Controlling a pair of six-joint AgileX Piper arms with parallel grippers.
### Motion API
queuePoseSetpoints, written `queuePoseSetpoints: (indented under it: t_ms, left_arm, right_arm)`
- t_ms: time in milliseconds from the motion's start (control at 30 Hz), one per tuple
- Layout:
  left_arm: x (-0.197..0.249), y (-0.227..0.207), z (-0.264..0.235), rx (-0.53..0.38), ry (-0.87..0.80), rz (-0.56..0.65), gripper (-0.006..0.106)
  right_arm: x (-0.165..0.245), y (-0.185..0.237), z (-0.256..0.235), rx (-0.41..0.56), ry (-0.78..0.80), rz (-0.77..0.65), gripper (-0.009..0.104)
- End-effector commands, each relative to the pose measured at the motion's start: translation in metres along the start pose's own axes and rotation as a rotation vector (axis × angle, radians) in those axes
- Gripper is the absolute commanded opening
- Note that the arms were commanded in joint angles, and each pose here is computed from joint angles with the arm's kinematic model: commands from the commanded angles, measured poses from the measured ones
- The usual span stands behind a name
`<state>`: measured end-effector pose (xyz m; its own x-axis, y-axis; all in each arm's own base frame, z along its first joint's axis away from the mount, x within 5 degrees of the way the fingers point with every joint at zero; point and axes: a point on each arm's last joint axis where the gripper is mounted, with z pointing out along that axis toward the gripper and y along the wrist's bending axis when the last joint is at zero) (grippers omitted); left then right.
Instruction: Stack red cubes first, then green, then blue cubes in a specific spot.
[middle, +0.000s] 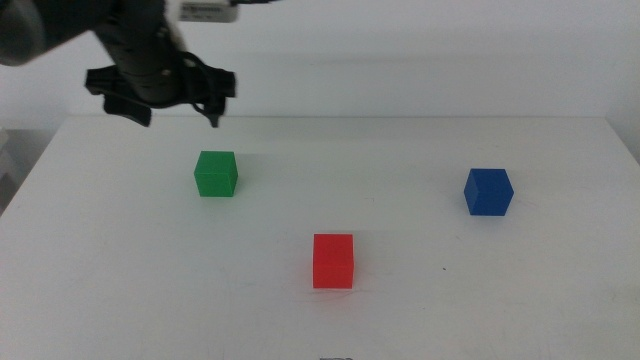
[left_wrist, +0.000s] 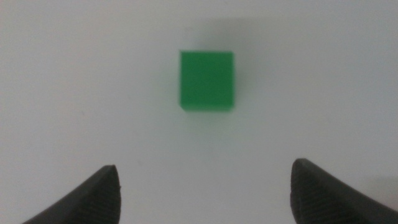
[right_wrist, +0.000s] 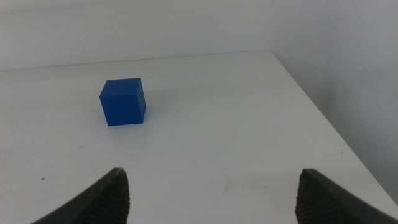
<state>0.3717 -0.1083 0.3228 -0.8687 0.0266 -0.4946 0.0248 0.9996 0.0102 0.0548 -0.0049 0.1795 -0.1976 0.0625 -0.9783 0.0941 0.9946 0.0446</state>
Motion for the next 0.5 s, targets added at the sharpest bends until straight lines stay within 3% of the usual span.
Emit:
queuePoseSetpoints:
  t_ms: [0,167,467]
  left_arm:
    - [-0.019,0.016,-0.020,0.065,-0.140,-0.010,0.094]
    - [-0.033,0.032,0.014,0.111,-0.111,-0.046,0.094]
    - [-0.044,0.023,0.073,0.131,-0.033,-0.062,0.094]
  right_arm:
    - [-0.013,0.000,-0.003,-0.001,-0.107,-0.020,0.070]
    - [-0.013,0.000,-0.003,-0.001,-0.107,-0.020,0.070]
    - [-0.013,0.000,-0.003,-0.001,-0.107,-0.020,0.070]
